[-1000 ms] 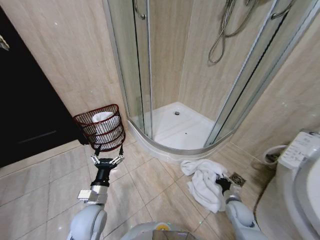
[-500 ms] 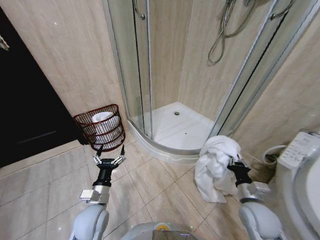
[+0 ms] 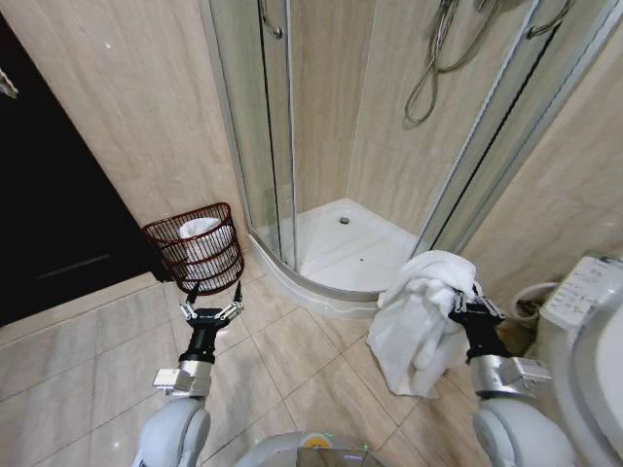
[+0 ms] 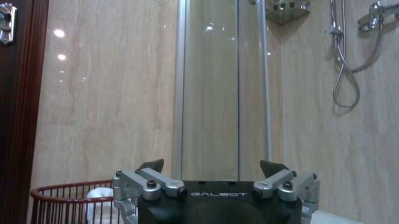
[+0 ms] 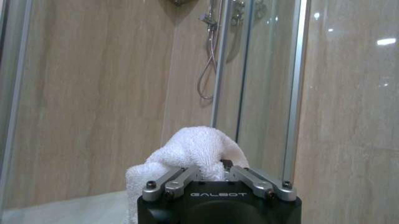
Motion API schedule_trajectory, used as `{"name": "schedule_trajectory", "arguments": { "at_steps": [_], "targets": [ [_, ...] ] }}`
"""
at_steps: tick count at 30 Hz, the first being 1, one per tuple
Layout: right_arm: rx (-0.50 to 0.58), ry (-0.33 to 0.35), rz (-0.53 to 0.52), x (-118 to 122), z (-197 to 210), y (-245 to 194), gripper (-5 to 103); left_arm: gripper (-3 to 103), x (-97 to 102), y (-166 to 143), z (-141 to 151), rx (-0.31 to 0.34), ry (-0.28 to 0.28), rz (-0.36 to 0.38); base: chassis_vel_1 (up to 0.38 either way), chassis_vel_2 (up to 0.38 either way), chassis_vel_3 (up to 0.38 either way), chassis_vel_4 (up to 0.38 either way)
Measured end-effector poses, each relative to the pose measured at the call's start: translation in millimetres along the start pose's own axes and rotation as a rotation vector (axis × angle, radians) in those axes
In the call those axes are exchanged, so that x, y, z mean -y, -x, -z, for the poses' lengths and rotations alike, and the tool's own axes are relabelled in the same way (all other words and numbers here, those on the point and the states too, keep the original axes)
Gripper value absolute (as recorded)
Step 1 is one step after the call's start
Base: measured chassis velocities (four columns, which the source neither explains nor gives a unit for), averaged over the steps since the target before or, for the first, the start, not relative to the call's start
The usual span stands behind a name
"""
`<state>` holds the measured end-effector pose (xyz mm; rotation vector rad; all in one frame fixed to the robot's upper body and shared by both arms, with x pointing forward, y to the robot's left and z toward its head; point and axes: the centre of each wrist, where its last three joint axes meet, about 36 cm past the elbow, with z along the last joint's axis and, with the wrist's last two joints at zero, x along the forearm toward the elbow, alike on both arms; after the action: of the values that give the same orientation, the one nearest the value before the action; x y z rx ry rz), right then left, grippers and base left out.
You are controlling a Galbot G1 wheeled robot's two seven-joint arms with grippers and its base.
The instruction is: Discard the used towel into the hamper.
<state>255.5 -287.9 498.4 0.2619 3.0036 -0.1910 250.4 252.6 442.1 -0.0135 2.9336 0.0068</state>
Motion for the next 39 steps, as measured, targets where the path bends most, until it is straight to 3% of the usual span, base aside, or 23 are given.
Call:
{"name": "schedule_trajectory", "arguments": {
  "at_steps": [11, 39],
  "targets": [
    [-0.032, -0.033, -0.001, -2.0, 0.8, 1.4, 10, 100, 3.1, 4.3, -1.2, 0.022, 0.000, 0.005, 0.000, 0.000, 0.000, 0.000],
    [-0.042, -0.073, 0.037, -9.1, -6.3, 5.9, 10, 100, 9.6, 4.7, -4.3, 0.006, -0.004, -0.010, 0.032, 0.026, -0.022, -0.027]
  ]
}}
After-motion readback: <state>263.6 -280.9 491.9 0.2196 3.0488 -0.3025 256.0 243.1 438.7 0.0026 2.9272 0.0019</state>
